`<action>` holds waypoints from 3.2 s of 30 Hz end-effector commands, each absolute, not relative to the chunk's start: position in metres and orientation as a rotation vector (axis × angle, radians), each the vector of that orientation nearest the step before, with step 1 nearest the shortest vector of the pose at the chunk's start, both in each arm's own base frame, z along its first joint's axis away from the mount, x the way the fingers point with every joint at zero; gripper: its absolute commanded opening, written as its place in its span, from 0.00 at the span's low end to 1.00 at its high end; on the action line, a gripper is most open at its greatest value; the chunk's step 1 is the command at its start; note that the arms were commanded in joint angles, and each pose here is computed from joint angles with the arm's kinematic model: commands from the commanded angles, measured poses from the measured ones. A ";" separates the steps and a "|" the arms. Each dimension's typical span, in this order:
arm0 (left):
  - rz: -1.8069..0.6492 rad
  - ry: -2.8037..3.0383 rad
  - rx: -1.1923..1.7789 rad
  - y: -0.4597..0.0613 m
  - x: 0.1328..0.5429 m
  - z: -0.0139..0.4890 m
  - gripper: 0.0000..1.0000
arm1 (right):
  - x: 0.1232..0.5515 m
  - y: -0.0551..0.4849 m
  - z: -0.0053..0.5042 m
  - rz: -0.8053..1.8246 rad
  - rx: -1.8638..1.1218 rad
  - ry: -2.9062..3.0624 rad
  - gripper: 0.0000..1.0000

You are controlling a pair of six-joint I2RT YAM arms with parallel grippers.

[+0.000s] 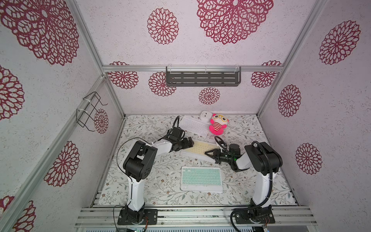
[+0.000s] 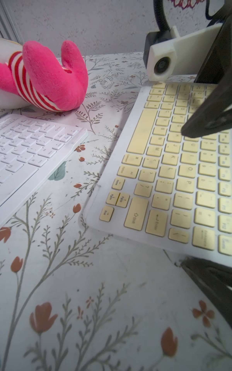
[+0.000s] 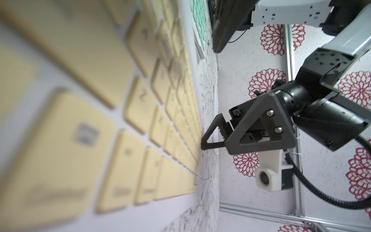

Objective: Stack the numeric keypads
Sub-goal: Pick up the numeric keypad from the center of the board, then place the numeric keypad at the numeric keypad.

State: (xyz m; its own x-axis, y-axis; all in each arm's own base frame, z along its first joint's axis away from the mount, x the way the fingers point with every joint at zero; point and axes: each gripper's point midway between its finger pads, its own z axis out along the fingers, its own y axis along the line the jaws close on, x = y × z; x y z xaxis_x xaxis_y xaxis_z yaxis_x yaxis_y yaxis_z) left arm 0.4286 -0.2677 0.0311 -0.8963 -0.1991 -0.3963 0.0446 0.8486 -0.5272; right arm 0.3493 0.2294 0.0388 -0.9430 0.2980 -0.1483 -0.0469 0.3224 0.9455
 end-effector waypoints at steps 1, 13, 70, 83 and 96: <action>-0.662 2.882 -0.187 -0.248 0.362 -0.029 0.98 | 0.356 0.222 0.036 1.501 0.179 2.360 0.29; -0.865 2.716 -0.224 -0.233 0.366 0.030 0.98 | 0.361 0.231 0.082 1.582 0.071 2.276 0.12; -1.706 2.048 -0.010 -0.249 0.314 0.189 0.00 | 0.295 0.234 0.178 1.665 -0.172 2.106 0.79; -1.680 2.089 -0.257 -0.242 0.258 0.167 0.00 | 0.280 0.170 0.109 0.922 0.166 2.511 0.95; -1.594 2.116 -0.312 -0.261 0.229 0.146 0.00 | 0.247 0.154 0.080 0.776 0.273 2.575 0.99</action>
State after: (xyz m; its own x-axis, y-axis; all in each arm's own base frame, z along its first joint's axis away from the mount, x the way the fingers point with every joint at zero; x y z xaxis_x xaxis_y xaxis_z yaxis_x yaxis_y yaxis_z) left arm 0.2239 -0.2565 0.1391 -0.8880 -0.4042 -0.2194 0.0816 0.3311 -0.9401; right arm 0.2502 0.1627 0.0831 -0.8962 0.2894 -0.3363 0.0230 0.7873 0.6161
